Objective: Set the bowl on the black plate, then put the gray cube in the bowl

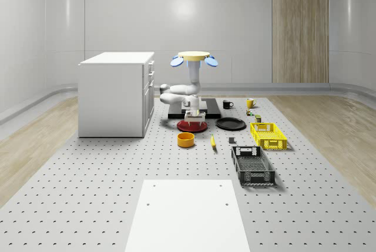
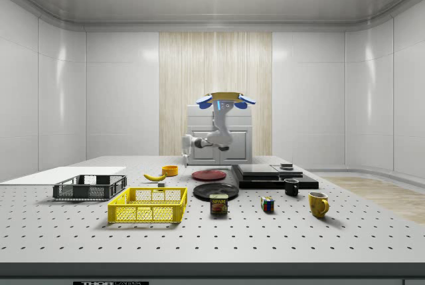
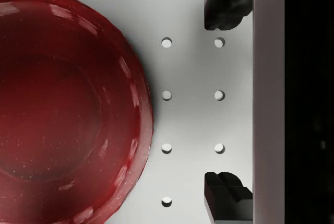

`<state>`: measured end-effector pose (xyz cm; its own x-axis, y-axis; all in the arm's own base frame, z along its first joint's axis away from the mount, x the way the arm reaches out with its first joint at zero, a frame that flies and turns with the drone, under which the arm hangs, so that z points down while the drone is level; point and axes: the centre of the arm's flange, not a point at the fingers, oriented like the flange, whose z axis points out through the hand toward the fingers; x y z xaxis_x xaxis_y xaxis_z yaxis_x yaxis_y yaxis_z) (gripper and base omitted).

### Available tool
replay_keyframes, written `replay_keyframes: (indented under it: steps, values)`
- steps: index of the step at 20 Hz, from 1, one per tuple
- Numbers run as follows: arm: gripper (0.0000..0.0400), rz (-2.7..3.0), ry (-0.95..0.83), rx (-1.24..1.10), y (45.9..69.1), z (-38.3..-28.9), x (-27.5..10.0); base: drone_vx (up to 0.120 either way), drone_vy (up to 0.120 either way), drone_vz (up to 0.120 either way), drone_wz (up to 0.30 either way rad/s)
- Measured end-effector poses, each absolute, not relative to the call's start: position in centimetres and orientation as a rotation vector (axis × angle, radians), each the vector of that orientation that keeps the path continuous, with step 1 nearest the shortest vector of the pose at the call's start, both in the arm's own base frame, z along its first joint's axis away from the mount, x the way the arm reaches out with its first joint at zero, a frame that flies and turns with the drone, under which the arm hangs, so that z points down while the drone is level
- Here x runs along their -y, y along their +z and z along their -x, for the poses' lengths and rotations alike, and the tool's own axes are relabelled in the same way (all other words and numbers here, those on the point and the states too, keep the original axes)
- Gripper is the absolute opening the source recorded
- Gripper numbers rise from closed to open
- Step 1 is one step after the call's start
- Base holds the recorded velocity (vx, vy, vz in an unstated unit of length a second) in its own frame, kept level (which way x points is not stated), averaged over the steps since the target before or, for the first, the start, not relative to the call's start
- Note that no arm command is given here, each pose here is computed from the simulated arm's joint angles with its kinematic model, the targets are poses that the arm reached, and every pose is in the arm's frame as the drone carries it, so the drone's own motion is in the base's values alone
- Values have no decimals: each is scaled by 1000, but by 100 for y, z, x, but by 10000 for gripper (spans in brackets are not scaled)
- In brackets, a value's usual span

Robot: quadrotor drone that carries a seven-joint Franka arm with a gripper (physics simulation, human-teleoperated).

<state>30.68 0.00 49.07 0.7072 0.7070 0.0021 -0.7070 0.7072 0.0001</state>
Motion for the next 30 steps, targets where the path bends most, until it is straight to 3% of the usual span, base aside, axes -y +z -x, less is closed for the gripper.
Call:
replay_keyframes:
  steps: [27, 30]
  values:
    - [400, -1, 785, 2, 4907, -3068, 0, 120, 0, -12, 0]
    - [400, -1, 785, 2, 4907, -3068, -24, 0, 0, 0, 0]
